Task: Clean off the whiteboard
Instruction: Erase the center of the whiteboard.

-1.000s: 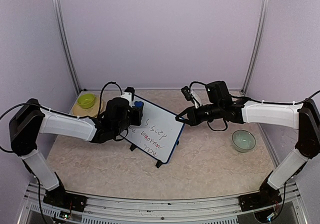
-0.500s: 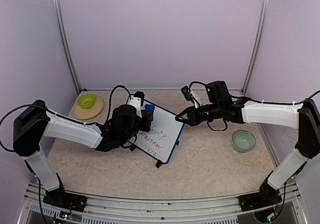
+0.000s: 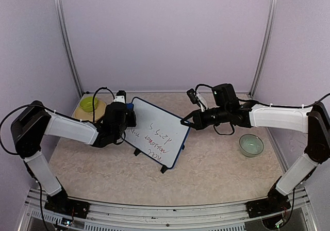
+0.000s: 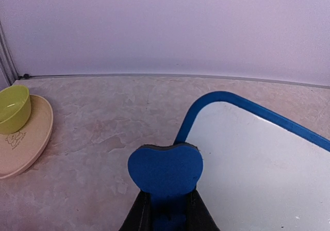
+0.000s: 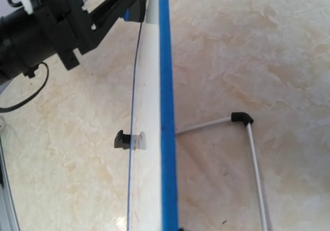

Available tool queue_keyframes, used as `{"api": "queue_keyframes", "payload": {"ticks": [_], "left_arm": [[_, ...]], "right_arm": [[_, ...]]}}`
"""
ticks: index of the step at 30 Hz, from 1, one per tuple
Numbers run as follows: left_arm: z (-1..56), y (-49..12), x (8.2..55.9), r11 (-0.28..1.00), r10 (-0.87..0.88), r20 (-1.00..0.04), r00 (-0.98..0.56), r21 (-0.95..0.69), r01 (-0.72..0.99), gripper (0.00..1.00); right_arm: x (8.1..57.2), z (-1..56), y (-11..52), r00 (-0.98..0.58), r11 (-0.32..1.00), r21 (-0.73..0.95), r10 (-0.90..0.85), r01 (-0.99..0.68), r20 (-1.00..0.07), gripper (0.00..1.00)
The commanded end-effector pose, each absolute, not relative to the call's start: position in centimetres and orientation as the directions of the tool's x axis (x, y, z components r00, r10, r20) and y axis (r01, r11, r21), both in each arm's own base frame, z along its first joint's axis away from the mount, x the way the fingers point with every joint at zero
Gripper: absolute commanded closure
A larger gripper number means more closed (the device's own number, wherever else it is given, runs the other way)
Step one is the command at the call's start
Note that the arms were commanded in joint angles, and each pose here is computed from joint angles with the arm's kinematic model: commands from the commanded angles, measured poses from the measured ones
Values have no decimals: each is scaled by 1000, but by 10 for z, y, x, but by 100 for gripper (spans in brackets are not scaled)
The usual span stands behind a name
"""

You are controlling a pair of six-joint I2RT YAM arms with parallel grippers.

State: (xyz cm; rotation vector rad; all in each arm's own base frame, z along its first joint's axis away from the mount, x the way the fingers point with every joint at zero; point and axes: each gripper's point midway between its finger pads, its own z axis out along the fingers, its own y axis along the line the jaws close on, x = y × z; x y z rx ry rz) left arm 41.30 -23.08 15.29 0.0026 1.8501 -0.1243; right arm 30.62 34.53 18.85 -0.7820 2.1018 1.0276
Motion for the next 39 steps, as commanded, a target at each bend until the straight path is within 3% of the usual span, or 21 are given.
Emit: {"api": "queue_keyframes", "payload": {"ticks": [1,20,35,39], "left_arm": [[148,-233,418,998,-5,-954,-300,-25,62,84],[158,-327,375,943,68,-973,-221,-10,334,84],[166,-229,429,994,34,-972,-234,9,111,84],[164,-230,431,992,62,-972,-228,34,125,84]], "right_arm": [[268,150,346,-605,451,432,-375,-781,-703,100],[269,147,348,-607,451,433,-381,-780,-697,100],[269,148,348,-601,450,427,-385,-785,-700,100],[269,149,347,-600,450,425,-385,-786,-702,100]]}}
